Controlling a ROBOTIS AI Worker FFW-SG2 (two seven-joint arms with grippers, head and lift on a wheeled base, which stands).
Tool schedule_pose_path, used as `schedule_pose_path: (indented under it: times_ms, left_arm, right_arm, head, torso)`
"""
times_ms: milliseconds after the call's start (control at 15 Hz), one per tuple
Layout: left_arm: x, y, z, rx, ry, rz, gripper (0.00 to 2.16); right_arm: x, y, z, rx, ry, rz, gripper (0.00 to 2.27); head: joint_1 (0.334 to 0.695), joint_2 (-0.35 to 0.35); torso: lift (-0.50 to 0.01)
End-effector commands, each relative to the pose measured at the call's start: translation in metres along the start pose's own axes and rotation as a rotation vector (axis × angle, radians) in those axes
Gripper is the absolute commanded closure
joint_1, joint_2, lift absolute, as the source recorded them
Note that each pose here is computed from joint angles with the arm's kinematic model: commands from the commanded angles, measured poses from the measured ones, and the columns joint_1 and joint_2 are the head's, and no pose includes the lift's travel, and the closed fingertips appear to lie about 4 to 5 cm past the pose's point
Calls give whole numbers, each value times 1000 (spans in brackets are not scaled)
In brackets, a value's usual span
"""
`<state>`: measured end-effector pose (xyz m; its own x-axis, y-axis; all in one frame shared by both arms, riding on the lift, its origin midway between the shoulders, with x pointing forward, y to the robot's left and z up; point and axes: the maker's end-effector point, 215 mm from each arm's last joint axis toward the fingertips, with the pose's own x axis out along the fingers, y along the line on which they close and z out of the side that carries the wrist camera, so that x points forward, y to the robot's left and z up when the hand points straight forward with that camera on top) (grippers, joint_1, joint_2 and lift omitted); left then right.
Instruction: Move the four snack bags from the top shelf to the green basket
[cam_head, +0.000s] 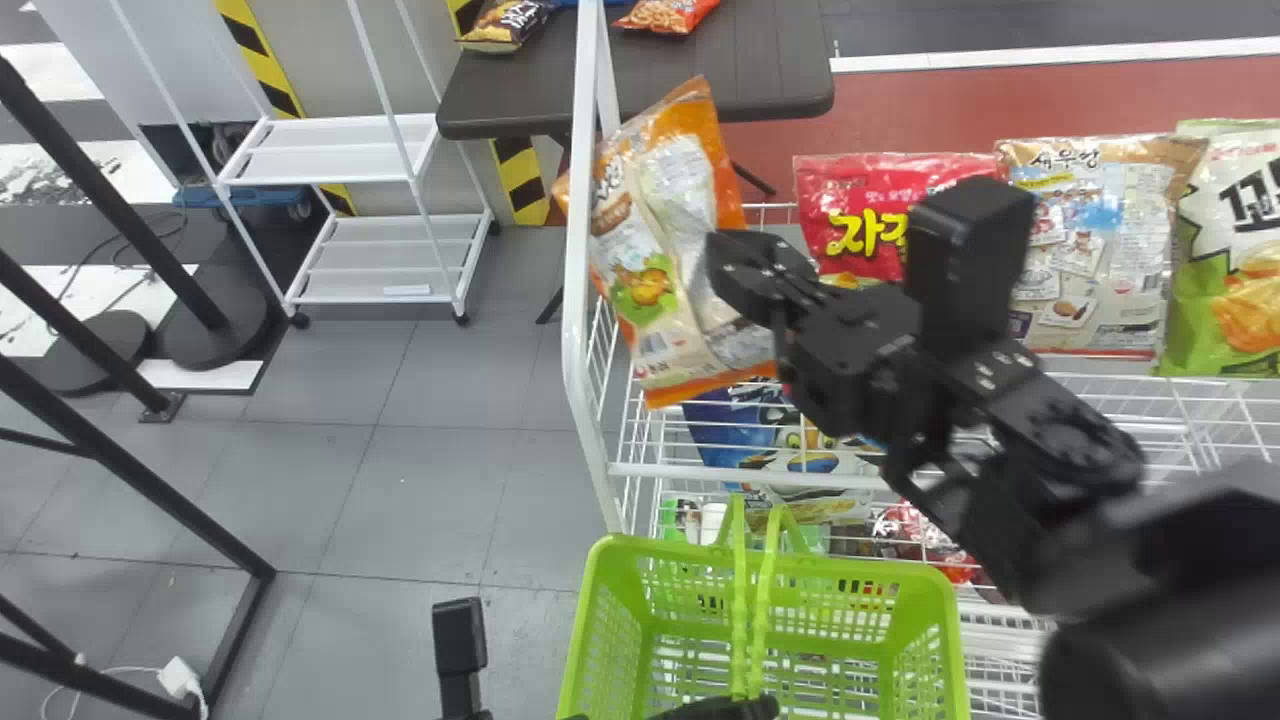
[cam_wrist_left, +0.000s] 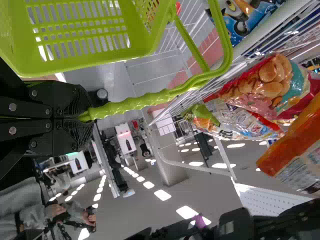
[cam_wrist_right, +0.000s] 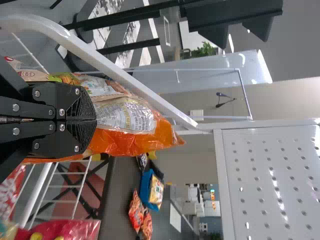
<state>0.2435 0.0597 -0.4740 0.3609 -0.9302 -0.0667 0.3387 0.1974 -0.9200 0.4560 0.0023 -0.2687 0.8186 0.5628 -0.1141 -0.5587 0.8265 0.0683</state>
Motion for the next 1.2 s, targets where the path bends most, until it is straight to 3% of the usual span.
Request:
schedule_pose_path:
  times_ms: [0, 333, 400, 667, 867, 1133]
  left_arm:
    - [1, -5, -4, 5, 4, -3, 1686]
    - [-11, -7, -10, -3, -29, 13, 1686]
    - [-18, -8, -7, 8, -64, 21, 1686]
    - [-19, -9, -1, 14, -92, 21, 1686]
    - [-13, -12, -2, 22, -89, 19, 1686]
    - [-11, -14, -6, 24, -83, 24, 1686]
  right_arm:
    - [-54, -3, 3, -30, 18, -58, 1976]
    - [-152, -33, -33, -2, 153, -177, 1976]
    - [-162, -38, -56, -3, 230, -174, 1976]
    - [-219, -53, -124, 45, 458, -208, 1976]
    - [-231, -30, -166, 137, 537, -151, 1976]
    - [-200, 3, -204, 205, 499, -89, 1976]
  head:
    - [695, 117]
    - [695, -14]
    - [695, -66]
    - [695, -133]
    - [695, -206]
    - [695, -184]
  torso:
    - [0]
    - [0]
    - [0]
    - [0]
    - [0]
    - [0]
